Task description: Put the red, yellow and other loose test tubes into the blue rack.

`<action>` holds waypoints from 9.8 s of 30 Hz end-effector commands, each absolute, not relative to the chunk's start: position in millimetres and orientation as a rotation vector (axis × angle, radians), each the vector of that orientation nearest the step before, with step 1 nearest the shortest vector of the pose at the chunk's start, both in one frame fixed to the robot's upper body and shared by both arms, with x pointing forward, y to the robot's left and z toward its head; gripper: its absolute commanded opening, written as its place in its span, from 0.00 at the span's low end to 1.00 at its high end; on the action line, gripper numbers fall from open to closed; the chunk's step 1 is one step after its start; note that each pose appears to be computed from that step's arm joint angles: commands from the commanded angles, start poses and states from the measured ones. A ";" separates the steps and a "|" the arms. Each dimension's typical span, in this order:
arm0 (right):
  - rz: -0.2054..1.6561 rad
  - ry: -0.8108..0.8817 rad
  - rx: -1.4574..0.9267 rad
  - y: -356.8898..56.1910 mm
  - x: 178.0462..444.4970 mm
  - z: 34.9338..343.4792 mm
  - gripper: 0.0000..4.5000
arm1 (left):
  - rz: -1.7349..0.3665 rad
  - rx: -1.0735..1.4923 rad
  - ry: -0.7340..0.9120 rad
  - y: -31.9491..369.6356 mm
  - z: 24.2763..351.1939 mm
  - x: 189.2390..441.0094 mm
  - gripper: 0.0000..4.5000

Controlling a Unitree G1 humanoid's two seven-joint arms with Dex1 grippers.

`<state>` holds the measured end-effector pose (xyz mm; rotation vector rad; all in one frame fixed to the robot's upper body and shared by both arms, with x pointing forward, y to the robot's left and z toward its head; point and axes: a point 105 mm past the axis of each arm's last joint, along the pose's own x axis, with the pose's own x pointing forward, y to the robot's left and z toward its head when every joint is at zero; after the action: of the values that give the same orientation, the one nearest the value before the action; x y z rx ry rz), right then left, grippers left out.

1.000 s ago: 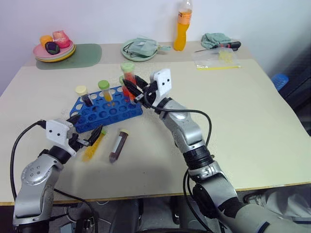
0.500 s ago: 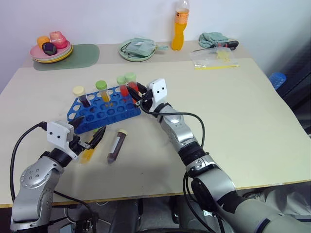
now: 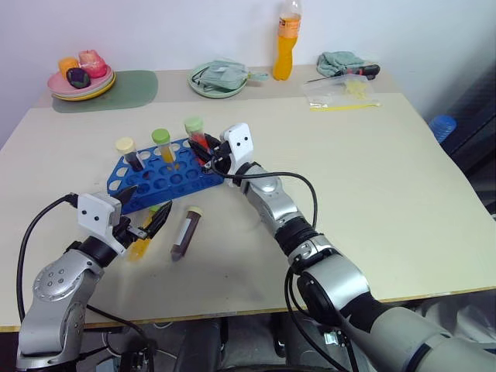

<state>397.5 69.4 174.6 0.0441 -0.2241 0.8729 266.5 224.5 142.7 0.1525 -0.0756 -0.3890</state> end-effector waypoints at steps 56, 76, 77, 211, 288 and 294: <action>0.949 -0.250 0.239 115.3 363.2 160.4 0.17 | -0.379 0.157 -0.132 216.1 162.7 263.1 1.00; 1.136 -0.370 0.028 17.7 330.9 209.0 0.99 | -0.345 0.202 -0.009 223.0 174.1 256.0 1.00; 1.162 -0.328 -0.015 7.9 326.5 205.8 0.99 | -0.348 0.206 0.023 223.2 174.1 255.6 1.00; 1.057 -0.094 -0.041 -48.7 284.4 171.1 1.00 | -0.051 0.073 -0.432 148.5 166.1 337.0 0.16; 1.429 0.047 -0.286 -67.7 237.6 164.9 1.00 | -0.375 0.420 0.201 176.0 202.0 256.4 0.17; 1.382 -0.005 -0.211 -59.2 251.6 172.2 1.00 | 0.016 0.307 -0.177 245.4 223.2 259.1 0.17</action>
<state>247.2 -63.4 159.8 -0.2335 0.0606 1.3989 255.9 234.9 190.1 0.2036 0.0384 -0.1163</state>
